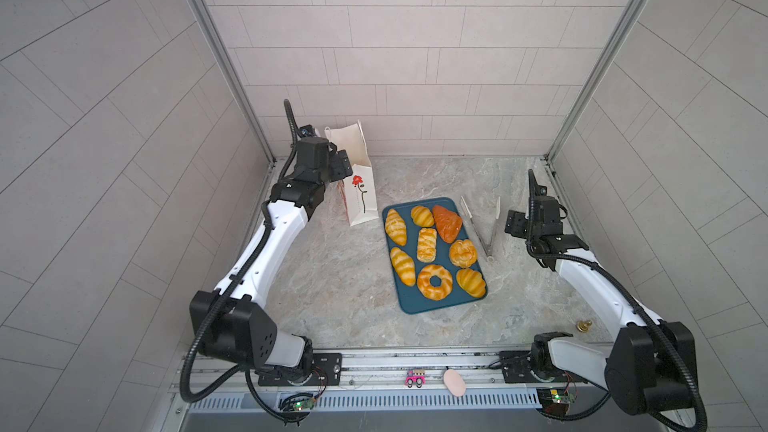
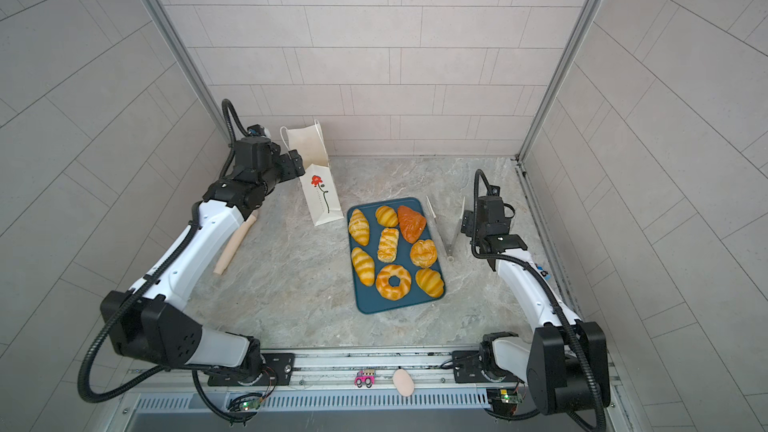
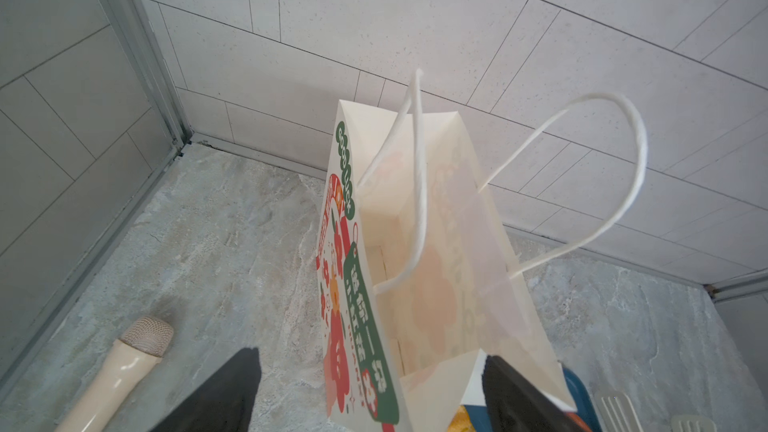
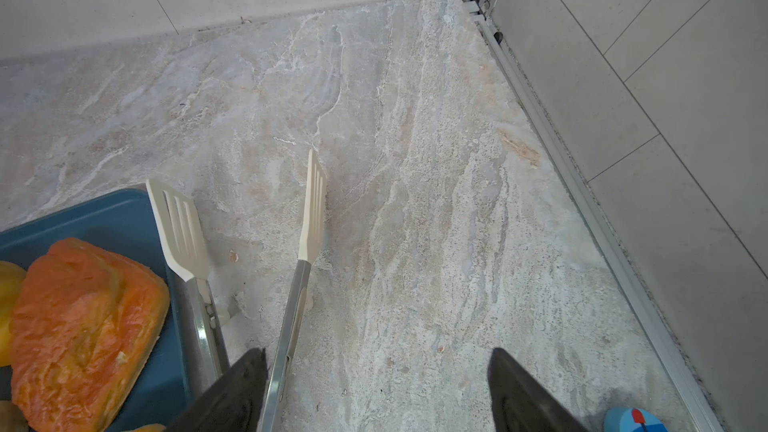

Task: Place the fake bread into the paper bag
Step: 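Reach the left gripper to the paper bag and grasp its top edge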

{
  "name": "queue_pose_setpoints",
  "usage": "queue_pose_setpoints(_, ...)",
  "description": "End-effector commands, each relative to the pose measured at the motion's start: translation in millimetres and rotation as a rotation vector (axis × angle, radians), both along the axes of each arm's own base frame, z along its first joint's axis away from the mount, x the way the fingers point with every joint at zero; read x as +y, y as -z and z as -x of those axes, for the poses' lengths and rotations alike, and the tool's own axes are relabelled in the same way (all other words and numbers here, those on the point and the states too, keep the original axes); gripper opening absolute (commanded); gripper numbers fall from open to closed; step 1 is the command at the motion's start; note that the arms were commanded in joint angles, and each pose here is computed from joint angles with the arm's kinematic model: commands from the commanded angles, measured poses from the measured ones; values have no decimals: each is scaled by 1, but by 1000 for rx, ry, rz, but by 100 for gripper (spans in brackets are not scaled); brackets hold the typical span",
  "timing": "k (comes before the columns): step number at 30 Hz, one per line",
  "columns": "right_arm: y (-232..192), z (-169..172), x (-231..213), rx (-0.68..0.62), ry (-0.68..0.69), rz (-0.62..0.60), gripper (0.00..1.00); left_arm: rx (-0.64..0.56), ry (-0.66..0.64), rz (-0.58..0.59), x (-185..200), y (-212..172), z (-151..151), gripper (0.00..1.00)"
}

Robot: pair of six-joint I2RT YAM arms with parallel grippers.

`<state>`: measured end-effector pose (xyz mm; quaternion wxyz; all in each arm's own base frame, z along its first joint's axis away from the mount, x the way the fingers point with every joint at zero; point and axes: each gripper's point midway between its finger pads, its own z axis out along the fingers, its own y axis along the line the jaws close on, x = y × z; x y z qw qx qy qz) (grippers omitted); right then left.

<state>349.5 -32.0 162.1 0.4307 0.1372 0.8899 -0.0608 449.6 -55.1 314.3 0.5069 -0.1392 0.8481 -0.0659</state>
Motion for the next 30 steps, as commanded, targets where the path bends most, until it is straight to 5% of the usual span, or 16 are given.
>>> queue_pose_setpoints(1, 0, 10, -4, -2, 25, -1, 85, 52, -47, 26, 3, 0, -2, 83)
queue_pose_setpoints(20, -1, 23, -8, 5, 37, 21, 86, 163, -62, 52, -1, 37, -37, 40)
queue_pose_setpoints(30, 2, 25, -9, 13, 35, 28, 86, 157, -37, 54, 1, 30, -34, 27)
